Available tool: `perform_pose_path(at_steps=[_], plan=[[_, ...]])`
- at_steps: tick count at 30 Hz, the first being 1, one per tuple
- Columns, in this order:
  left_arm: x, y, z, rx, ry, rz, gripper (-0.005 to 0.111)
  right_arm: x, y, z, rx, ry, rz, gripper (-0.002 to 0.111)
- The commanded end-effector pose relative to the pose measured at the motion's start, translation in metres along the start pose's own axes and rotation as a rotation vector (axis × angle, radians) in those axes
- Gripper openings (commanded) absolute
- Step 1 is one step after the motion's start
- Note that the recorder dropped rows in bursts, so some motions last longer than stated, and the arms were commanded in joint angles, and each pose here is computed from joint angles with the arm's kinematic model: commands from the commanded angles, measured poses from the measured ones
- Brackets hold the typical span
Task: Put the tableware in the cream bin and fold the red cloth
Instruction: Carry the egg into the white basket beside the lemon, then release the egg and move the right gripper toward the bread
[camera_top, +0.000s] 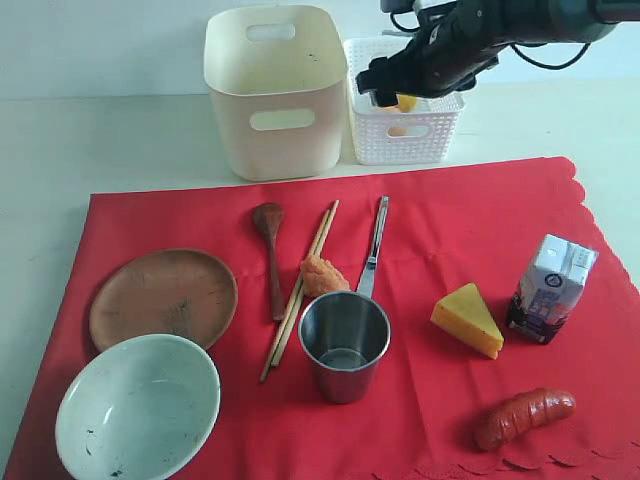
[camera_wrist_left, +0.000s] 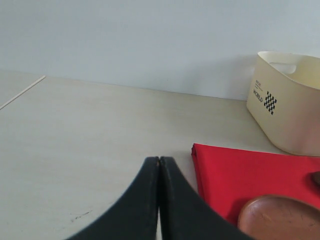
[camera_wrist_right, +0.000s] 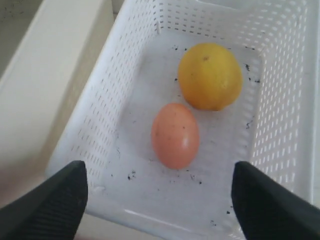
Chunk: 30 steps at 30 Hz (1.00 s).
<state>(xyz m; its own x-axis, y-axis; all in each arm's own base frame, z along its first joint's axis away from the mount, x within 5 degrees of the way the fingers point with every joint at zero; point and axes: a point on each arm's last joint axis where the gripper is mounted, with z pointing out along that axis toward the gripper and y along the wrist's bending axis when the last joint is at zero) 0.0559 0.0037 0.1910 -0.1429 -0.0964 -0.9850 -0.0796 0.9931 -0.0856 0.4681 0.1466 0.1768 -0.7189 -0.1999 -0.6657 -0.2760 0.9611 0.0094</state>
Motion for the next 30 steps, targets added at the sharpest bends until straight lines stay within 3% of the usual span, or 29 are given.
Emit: perform_pose_path(at_steps=[1,9,14,18,26,30], plan=[[-0.002,0.000,-0.001,0.003,-0.021,-0.006,0.002,-0.021,-0.003,-0.035,0.020,-0.050,-0.030,0.076],[-0.002,0.000,-0.001,0.003,-0.021,-0.006,0.002,-0.049,-0.003,-0.115,0.028,-0.112,-0.027,0.074],[-0.002,0.000,-0.001,0.003,-0.021,-0.006,0.002,-0.045,0.001,-0.147,-0.023,-0.015,0.030,0.038],[-0.002,0.000,-0.001,0.003,-0.021,-0.006,0.002,-0.040,0.007,-0.157,-0.093,0.009,0.033,0.019],[-0.002,0.000,-0.001,0.003,-0.021,-0.006,0.002,-0.012,0.039,-0.166,-0.195,0.071,-0.062,0.000],[-0.002,0.000,-0.001,0.003,-0.021,-0.006,0.002,0.002,0.069,-0.163,-0.241,0.113,-0.128,0.000]])
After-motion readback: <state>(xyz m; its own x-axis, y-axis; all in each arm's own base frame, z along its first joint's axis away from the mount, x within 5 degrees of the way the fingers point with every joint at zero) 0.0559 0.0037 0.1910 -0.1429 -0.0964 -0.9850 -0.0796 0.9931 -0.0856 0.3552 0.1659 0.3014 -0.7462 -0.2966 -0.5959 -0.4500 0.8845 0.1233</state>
